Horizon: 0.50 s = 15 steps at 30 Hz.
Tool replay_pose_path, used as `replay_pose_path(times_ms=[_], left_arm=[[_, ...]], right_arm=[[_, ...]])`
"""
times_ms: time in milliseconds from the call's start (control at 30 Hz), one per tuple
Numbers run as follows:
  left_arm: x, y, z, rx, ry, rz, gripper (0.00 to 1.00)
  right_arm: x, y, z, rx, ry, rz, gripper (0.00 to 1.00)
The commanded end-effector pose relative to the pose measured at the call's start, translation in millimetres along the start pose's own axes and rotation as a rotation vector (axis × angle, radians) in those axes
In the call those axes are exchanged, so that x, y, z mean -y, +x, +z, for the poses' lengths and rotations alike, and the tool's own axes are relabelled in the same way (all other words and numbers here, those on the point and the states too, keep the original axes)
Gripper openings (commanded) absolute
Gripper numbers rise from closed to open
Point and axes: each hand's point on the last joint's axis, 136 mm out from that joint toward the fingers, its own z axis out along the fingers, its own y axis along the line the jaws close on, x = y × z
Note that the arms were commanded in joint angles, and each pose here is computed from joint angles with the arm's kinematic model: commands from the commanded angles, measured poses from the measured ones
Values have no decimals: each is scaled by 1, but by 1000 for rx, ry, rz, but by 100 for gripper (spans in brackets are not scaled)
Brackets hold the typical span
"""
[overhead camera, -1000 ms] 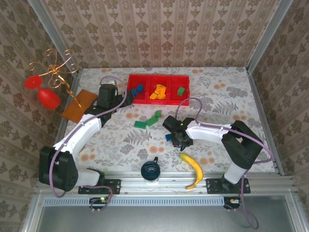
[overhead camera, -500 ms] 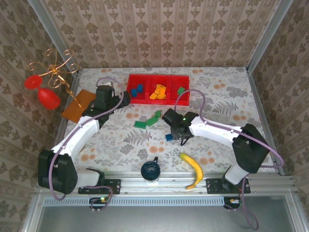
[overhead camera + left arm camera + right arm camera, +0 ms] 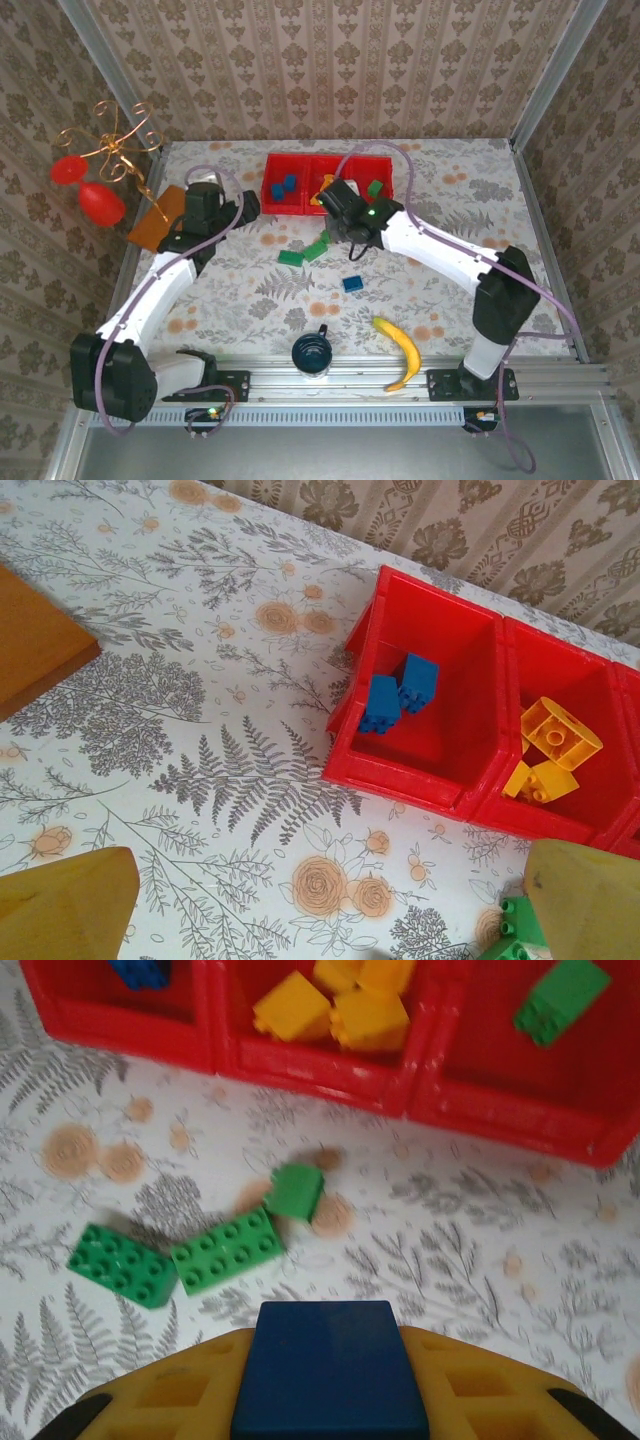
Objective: Sort the legos into containers by color
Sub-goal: Place the lego in the container.
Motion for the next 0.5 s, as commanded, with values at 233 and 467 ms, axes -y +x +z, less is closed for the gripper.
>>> replay_pose_path(times_ms=[233, 467], left_arm=[[-16, 11, -8, -18, -32, -33, 100], [-18, 16, -10, -30, -23, -37, 100]], right_arm=[[-36, -72, 31, 106, -82, -73, 7], [-62, -107, 68, 166, -118, -122, 7]])
